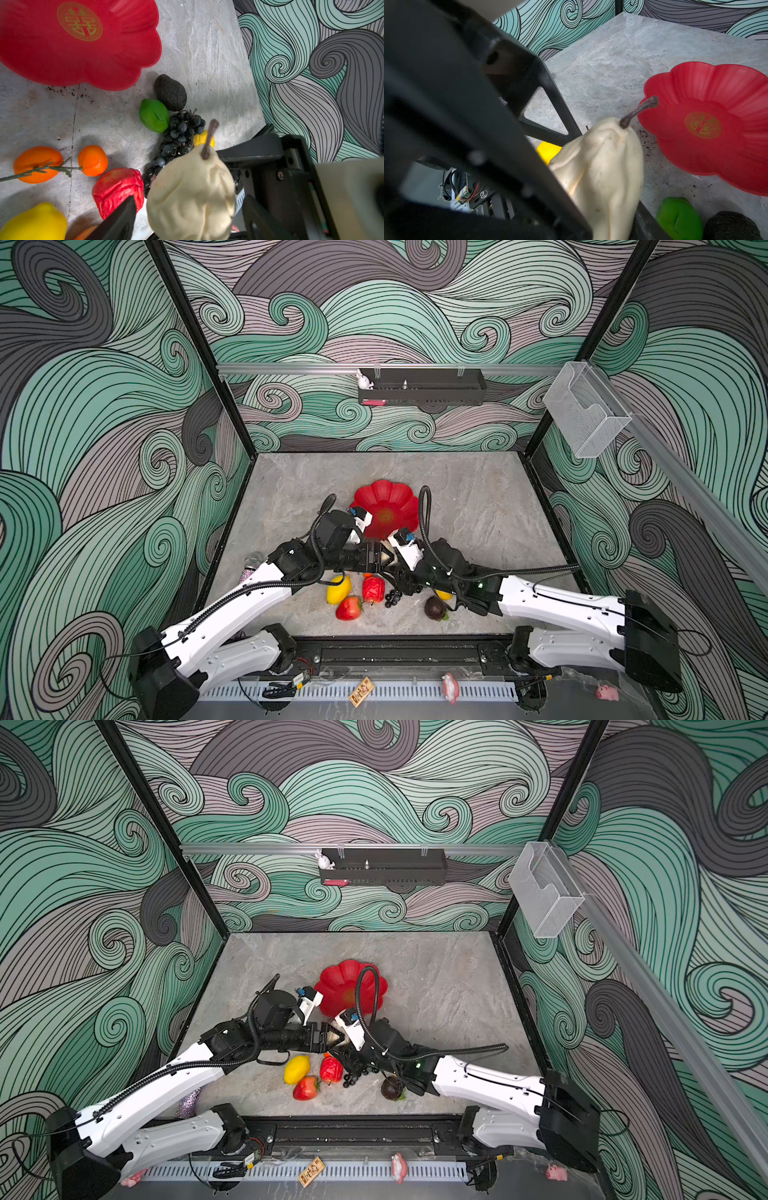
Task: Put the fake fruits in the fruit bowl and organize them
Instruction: 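Close the left gripper on the pear while the right gripper releases and draws back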
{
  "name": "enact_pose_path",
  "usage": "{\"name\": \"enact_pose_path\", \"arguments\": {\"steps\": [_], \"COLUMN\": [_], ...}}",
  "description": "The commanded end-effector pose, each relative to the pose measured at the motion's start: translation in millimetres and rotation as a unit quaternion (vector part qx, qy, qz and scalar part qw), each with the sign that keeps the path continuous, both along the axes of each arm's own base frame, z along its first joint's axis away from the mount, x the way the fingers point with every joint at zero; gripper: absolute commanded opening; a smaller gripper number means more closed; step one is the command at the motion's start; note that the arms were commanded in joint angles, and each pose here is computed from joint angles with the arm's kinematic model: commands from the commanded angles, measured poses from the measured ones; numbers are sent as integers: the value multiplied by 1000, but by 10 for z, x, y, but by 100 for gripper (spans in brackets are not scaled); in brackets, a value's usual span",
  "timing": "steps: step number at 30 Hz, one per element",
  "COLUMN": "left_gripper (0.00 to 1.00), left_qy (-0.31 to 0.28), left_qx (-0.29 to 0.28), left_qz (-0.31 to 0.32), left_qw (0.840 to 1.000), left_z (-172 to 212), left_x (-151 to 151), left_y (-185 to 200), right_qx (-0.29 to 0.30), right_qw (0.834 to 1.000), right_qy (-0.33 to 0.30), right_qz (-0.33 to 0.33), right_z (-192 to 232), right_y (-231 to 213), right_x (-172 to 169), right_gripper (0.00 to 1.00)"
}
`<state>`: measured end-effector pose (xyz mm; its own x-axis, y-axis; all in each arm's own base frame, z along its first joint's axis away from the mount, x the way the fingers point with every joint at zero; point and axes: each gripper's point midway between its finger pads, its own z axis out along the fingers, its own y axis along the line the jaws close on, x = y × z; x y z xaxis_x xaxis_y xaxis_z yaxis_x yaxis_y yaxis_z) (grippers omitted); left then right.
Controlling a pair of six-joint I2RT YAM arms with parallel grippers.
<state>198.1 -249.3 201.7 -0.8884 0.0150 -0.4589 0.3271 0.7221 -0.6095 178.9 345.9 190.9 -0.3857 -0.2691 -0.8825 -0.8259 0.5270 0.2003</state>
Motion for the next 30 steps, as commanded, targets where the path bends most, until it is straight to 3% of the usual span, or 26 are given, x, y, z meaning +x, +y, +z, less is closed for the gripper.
{"name": "enact_pose_path", "arguments": {"steps": [1,5,11,14,17,20,25,30], "left_gripper": [76,73,53,48,48,47,47,48], "left_qy": [2,10,11,6,-13,-42,-97,-160], "left_qx": [-14,-18,-13,1,23,61,125,204], "left_qz": [0,-6,-5,3,13,41,107,185], "left_qw": [1000,1000,1000,1000,1000,996,982,948], "left_z": [130,110,94,79,90,121,197,151], "left_x": [37,30,55,111,216,433,990,1651], "left_y": [-52,-92,-99,-80,-57,20,160,218], "right_qx": [28,28,22,18,6,-25,-59,-49], "right_qw": [999,999,1000,999,998,991,979,973], "right_qy": [-19,-21,-22,-18,-15,-7,18,52], "right_qz": [12,13,-6,-20,-60,-133,-195,-219], "right_z": [177,173,173,162,146,60,-87,-189], "right_y": [45,60,38,-8,-134,-405,-839,-1161], "right_x": [-41,-53,-6,20,103,233,205,50], "right_gripper": [50,50,51,57,72,90,97,98]}}
